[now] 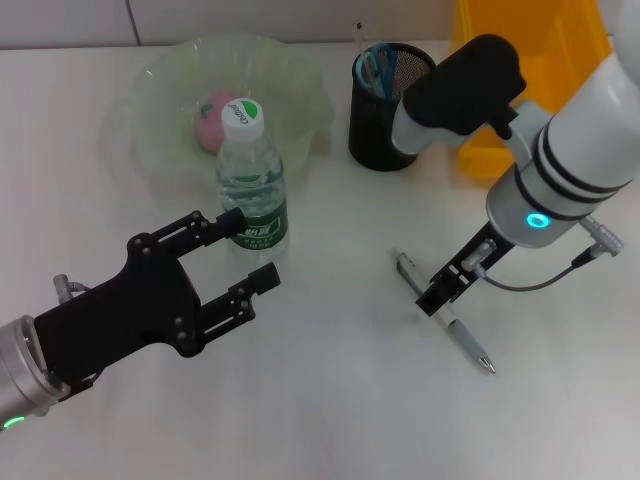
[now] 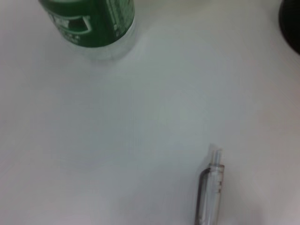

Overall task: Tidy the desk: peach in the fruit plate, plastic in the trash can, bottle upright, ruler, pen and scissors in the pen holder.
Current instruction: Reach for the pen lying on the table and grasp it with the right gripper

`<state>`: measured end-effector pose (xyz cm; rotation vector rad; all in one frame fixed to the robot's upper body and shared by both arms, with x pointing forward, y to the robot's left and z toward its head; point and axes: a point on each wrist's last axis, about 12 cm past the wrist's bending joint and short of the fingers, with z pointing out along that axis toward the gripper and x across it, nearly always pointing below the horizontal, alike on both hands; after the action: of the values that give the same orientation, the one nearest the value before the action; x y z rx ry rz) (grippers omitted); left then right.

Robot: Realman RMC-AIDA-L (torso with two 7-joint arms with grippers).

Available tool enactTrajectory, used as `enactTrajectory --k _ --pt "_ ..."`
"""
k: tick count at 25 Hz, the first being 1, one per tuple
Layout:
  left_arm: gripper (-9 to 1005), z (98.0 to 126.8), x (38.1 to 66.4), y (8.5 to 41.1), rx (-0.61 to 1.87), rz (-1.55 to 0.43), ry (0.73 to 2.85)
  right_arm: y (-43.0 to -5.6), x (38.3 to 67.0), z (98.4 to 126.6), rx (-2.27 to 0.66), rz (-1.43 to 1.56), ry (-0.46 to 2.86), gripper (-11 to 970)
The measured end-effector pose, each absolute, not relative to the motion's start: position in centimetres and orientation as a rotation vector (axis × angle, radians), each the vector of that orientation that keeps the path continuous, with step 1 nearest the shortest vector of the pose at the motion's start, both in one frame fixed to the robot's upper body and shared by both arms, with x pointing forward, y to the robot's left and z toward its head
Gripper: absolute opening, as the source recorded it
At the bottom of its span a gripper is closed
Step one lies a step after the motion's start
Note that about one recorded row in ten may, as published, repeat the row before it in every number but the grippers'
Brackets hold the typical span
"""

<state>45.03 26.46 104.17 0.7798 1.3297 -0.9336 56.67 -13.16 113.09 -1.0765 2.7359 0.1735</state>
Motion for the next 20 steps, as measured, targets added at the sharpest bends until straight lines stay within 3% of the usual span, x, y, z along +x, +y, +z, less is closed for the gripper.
enactTrajectory --k 9,20 --pt "661 104.13 44.96 26.55 0.784 -0.926 1.328 -12.5 56.47 112.62 -1.111 0.141 2.724 711" --pt "661 104.11 44.93 26.54 0.785 -0.922 1.327 -12.34 56.4 112.22 -1.126 0.127 2.718 315"
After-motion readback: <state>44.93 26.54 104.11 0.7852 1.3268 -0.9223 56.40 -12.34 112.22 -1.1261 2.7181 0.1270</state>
